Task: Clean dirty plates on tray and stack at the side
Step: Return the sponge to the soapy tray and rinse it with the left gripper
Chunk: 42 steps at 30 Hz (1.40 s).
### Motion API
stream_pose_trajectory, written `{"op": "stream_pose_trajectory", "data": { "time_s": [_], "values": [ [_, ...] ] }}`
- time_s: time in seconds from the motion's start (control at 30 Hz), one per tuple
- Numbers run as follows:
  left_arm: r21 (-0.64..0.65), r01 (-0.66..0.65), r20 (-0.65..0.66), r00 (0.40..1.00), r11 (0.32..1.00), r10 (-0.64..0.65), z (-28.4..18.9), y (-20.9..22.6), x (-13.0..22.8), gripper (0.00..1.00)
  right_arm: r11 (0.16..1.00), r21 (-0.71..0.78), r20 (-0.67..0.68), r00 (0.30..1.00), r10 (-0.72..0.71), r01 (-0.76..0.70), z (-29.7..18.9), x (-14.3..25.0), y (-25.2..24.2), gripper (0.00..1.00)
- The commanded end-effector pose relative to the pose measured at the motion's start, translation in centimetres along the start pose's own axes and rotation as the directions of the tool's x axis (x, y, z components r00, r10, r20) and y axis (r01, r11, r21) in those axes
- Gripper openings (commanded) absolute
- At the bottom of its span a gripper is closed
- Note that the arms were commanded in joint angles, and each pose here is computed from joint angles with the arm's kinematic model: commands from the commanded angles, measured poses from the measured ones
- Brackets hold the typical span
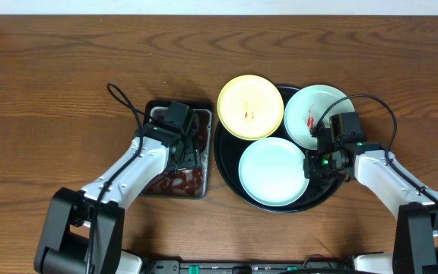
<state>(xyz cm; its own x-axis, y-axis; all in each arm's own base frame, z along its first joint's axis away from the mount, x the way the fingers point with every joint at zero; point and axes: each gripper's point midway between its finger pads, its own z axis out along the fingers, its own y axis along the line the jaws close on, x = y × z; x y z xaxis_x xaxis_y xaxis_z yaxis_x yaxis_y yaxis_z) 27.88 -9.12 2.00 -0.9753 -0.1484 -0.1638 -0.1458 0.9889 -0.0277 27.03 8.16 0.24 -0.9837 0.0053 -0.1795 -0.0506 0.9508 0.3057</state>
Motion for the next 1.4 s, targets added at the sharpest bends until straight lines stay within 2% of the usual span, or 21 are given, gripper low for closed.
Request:
{"op": "stream_pose_trajectory", "data": {
  "time_s": [0.0, 0.13, 0.2, 0.23, 0.27, 0.3, 0.33, 0.6, 0.63, 0.67, 0.73, 1.03, 1.37],
  "values": [
    [-0.01, 0.002, -0.046, 0.999, 1.0, -0.003, 1.1, 0.3, 0.8, 0.83, 1.0, 0.025, 0.005, 1.0, 0.003, -0.003, 0.0, -0.2, -0.3, 0.03],
    [-0.013, 0.001, -0.051, 0.999, 1.0, -0.002, 1.4, 0.3, 0.9, 0.82, 1.0, 0.025, 0.005, 1.0, 0.003, -0.003, 0.0, -0.2, -0.3, 0.03],
    [-0.008, 0.002, -0.045, 0.999, 1.0, -0.003, 1.4, 0.2, 0.7, 0.65, 1.0, 0.025, 0.005, 1.0, 0.003, -0.003, 0.0, -0.2, -0.3, 0.03],
    [-0.007, 0.002, -0.046, 0.999, 1.0, -0.002, 1.4, 0.2, 0.8, 0.52, 1.0, 0.025, 0.005, 1.0, 0.003, -0.003, 0.0, -0.2, -0.3, 0.02],
    [-0.008, 0.002, -0.05, 0.999, 1.0, -0.003, 1.4, 0.2, 0.9, 0.24, 1.0, 0.025, 0.005, 1.0, 0.003, -0.003, 0.0, -0.2, -0.3, 0.02],
    [-0.008, 0.002, -0.051, 0.999, 1.0, -0.003, 1.4, 0.2, 0.9, 0.08, 1.0, 0.025, 0.005, 1.0, 0.003, -0.003, 0.0, -0.2, -0.3, 0.02],
    [-0.009, 0.002, -0.053, 0.999, 1.0, -0.002, 1.4, 0.3, 0.9, 0.07, 1.0, 0.025, 0.005, 1.0, 0.003, -0.003, 0.0, -0.2, -0.3, 0.02],
    [-0.008, 0.001, -0.04, 0.999, 1.0, -0.001, 0.9, 0.0, 0.3, 0.09, 1.0, 0.025, 0.005, 1.0, 0.002, -0.003, 0.0, -0.2, -0.3, 0.03],
    [-0.006, -0.004, -0.037, 0.999, 1.0, 0.004, 0.6, 0.0, 0.1, 0.29, 1.0, 0.025, 0.005, 1.0, 0.003, -0.003, 0.0, -0.2, -0.3, 0.03],
    [-0.004, -0.009, -0.034, 0.999, 1.0, 0.009, 0.2, -0.2, -0.2, 0.56, 1.0, 0.026, 0.005, 1.0, 0.002, -0.003, 0.0, -0.2, -0.3, 0.03],
    [0.003, -0.008, -0.022, 1.0, 1.0, 0.008, -0.5, -0.4, -0.6, 0.7, 1.0, 0.029, 0.005, 1.0, 0.003, -0.003, 0.0, -0.2, -0.4, 0.05],
    [0.056, -0.005, 0.087, 0.996, 0.998, 0.0, -3.3, -1.0, -2.2, 0.74, 1.0, 0.031, 0.006, 1.0, 0.003, -0.003, 0.0, -0.3, -0.4, 0.05],
    [0.049, 0.011, 0.134, 0.991, 0.999, -0.017, -3.1, -1.0, -3.3, 0.75, 1.0, 0.031, 0.006, 1.0, 0.003, -0.003, 0.0, -0.3, -0.4, 0.06]
  ]
}}
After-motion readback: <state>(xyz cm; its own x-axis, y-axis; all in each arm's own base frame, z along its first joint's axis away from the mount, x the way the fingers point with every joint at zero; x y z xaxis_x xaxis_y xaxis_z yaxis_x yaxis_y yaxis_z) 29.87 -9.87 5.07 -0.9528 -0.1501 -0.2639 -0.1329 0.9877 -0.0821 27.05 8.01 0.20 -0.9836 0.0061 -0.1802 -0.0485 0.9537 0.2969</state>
